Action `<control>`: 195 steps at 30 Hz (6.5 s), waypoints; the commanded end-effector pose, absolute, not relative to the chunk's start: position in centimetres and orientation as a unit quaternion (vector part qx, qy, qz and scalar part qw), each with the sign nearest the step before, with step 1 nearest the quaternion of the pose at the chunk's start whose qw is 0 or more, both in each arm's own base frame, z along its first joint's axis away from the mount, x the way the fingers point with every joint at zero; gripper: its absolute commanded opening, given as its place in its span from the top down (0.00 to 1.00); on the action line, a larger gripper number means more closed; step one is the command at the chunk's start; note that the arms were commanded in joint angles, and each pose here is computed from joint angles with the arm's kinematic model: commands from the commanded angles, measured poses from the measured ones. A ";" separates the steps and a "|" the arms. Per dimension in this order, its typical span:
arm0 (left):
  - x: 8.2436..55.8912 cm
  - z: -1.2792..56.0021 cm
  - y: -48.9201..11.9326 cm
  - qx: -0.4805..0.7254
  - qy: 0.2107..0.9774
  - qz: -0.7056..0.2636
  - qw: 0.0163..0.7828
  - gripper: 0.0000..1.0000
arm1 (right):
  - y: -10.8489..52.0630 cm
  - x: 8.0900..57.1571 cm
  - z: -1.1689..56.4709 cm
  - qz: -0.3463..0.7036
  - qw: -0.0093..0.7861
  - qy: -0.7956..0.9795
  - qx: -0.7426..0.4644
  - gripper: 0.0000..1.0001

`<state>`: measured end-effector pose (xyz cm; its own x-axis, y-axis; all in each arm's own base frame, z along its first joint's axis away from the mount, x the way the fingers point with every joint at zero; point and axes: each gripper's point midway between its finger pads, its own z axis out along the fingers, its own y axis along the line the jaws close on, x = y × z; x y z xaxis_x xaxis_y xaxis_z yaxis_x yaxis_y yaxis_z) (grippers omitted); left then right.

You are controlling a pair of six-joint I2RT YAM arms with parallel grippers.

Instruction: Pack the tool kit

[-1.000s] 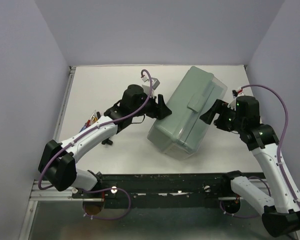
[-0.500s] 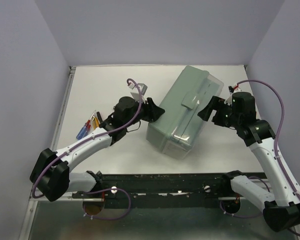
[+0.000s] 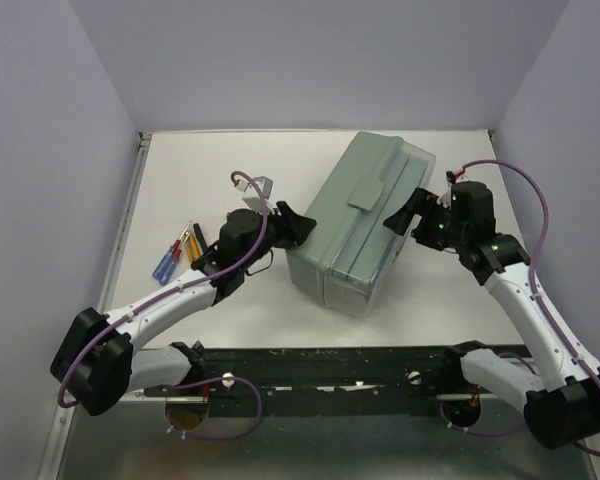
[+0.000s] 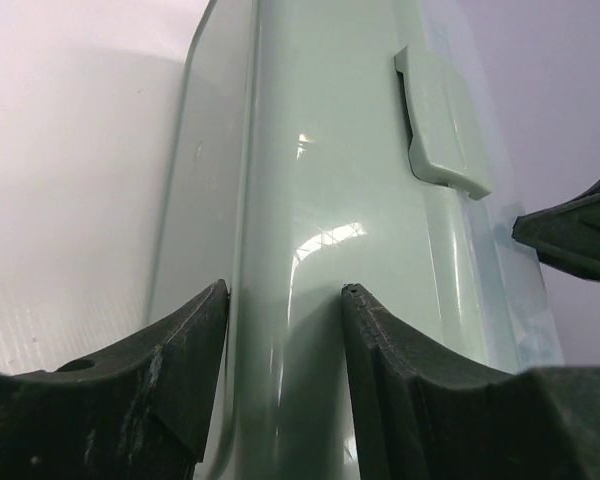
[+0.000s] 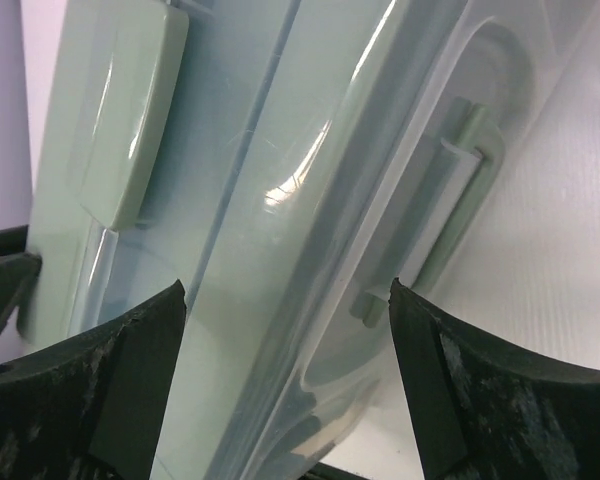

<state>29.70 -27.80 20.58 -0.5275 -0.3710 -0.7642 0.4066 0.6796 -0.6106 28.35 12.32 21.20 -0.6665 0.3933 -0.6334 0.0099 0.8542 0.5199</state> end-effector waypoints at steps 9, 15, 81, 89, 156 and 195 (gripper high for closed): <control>26.1 16.1 -22.5 0.057 0.870 -0.248 0.423 0.09 | 15.1 29.7 20.0 0.318 0.383 0.859 0.117 0.18; 28.0 23.0 -22.3 0.058 0.834 -0.255 0.486 0.01 | 15.3 30.4 20.0 0.323 0.389 0.855 0.116 0.22; 31.3 33.1 -38.9 0.061 0.658 -0.665 0.347 0.48 | 15.4 30.8 17.0 0.307 0.366 0.871 0.113 0.43; 31.2 34.0 -38.8 0.061 0.646 -0.670 0.360 0.48 | 15.2 30.8 17.1 0.304 0.368 0.871 0.113 0.43; 30.0 40.0 -37.8 0.075 0.581 -0.683 0.435 0.51 | 14.9 30.5 16.7 0.297 0.367 0.874 0.116 0.47; 28.6 43.1 -37.9 0.099 0.559 -0.684 0.458 0.52 | 14.9 30.7 16.9 0.296 0.369 0.874 0.114 0.47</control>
<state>29.80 -38.73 39.84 -0.5985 -0.4935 -0.6311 0.6759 0.1118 -0.7285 32.64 15.12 21.70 -0.5958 0.5018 -0.6270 -0.0696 0.7455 0.6628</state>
